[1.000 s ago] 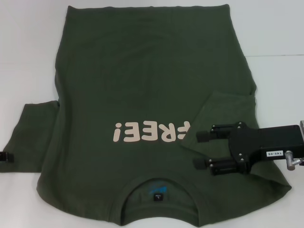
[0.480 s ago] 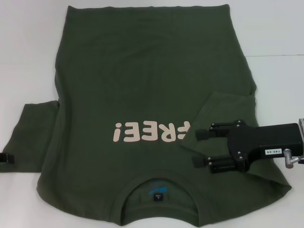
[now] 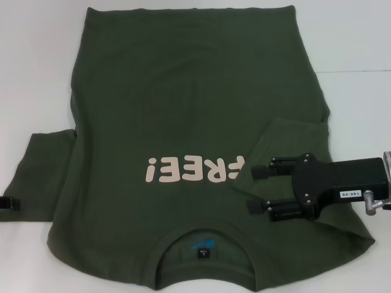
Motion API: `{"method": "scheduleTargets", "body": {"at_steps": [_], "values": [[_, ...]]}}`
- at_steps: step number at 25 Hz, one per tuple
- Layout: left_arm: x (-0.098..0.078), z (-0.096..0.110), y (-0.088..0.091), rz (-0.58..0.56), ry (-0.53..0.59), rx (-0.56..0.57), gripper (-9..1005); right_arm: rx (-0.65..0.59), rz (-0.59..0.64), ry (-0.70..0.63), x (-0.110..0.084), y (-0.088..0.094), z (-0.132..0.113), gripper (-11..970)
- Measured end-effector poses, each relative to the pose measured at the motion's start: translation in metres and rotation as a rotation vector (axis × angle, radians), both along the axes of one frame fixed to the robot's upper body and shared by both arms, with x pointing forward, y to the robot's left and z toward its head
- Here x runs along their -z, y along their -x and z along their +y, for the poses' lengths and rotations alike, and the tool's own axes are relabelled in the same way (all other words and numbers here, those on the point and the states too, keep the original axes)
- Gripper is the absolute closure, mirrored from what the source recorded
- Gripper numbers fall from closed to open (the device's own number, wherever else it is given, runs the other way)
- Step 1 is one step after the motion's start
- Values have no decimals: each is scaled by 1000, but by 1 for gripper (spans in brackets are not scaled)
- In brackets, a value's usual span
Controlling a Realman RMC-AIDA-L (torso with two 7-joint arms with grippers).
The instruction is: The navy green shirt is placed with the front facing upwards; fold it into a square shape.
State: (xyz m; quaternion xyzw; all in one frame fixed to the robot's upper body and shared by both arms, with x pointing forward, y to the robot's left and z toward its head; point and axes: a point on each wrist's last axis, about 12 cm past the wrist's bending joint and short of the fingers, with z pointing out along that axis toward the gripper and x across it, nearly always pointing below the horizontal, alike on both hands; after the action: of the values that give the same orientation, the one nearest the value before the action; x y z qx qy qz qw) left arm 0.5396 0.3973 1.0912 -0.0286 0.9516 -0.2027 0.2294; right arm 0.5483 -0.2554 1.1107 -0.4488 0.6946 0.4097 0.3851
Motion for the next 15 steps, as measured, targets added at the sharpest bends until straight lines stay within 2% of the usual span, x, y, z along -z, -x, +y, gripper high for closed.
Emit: {"method": "scheduleTargets", "body": {"at_steps": [15], "values": [[1, -4, 0, 17, -4, 15, 309, 9, -3, 5, 0, -1, -1, 190]]}}
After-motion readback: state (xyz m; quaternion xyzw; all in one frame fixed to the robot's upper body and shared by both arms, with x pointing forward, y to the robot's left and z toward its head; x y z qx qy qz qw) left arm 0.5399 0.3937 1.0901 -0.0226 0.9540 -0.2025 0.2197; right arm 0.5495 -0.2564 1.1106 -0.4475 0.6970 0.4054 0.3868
